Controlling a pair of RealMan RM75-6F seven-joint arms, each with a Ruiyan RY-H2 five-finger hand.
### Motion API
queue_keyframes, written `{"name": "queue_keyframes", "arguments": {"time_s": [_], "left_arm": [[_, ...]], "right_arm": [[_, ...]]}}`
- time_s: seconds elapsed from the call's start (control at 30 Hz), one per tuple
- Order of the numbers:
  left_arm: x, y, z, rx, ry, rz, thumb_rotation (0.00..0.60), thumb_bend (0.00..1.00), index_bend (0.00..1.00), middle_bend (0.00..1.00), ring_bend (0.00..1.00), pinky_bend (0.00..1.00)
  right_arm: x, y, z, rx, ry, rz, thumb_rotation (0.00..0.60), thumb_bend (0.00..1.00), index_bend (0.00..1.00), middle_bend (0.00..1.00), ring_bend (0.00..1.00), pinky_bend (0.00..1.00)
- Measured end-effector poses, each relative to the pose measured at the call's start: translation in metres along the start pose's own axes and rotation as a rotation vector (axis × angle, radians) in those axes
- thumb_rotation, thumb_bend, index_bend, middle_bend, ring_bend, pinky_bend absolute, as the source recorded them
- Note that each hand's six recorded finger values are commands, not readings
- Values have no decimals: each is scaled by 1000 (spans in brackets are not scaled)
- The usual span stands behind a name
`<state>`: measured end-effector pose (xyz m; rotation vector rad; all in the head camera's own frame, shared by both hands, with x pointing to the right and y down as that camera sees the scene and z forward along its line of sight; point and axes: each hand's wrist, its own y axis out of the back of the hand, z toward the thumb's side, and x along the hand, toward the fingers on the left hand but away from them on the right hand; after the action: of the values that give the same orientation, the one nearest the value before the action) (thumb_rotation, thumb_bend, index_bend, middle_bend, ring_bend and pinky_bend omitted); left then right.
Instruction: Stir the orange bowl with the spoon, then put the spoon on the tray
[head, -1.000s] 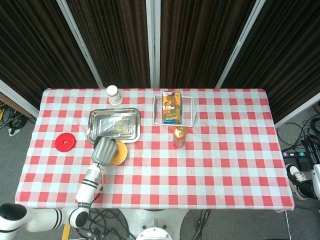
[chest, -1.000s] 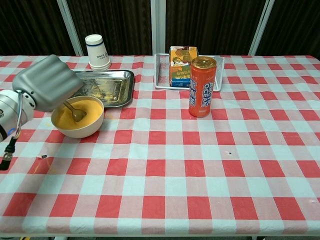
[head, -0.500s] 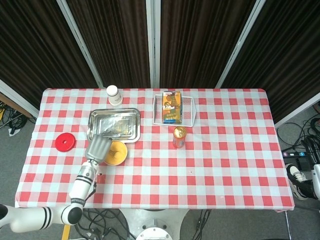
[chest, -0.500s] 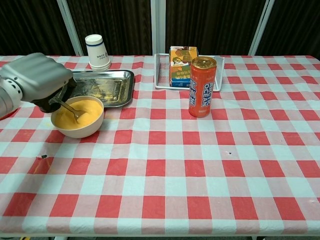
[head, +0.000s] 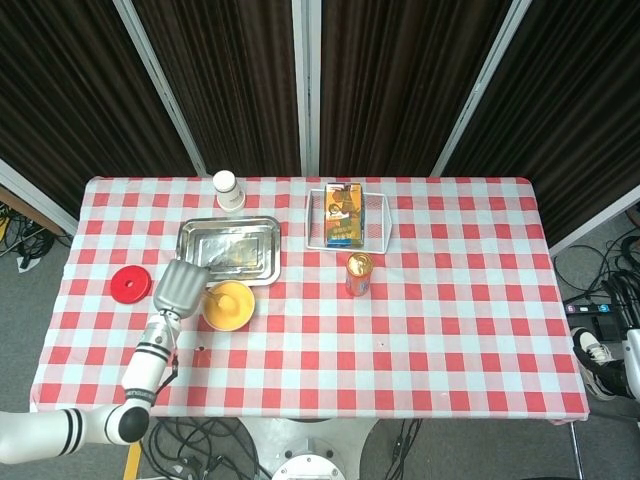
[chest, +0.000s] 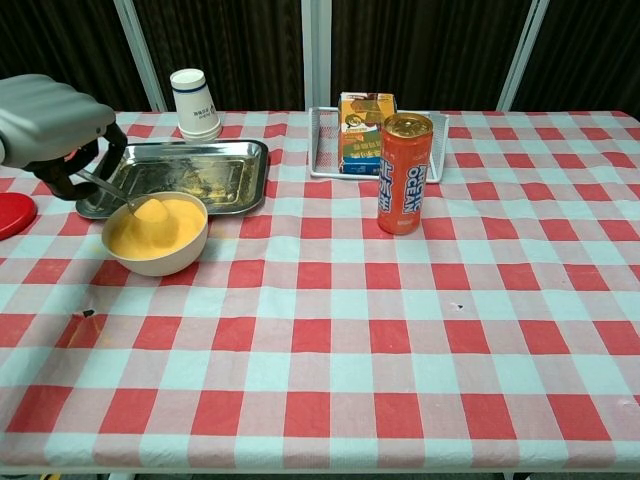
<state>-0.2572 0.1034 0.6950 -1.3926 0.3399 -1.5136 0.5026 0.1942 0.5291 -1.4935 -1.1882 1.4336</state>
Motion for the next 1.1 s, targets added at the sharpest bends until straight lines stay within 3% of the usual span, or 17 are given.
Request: {"name": "queue_keyframes", "arguments": {"time_s": [0.17,0.3,0.73,1.1], "left_arm": [[3,-5,6,226,22,72,600,429,683,881,841,913],[3,-8,19,345,25,129,600,429,683,881,841,913],[3,-5,43,519,55,210,600,428,683,882,842,917],[-1,-23,62,549,19,178,600,428,683,883,842,918]], "right_arm": [[1,1,-1,2,-3,-2,600,101,0,24,0,0],[1,1,-1,3,-5,-1,600,101,0,25,0,0],[-1,-1,-3,0,-10,7,600,101,0,25,0,0],[-1,-2,-4,-8,-9,14,600,101,0,25,0,0]]}}
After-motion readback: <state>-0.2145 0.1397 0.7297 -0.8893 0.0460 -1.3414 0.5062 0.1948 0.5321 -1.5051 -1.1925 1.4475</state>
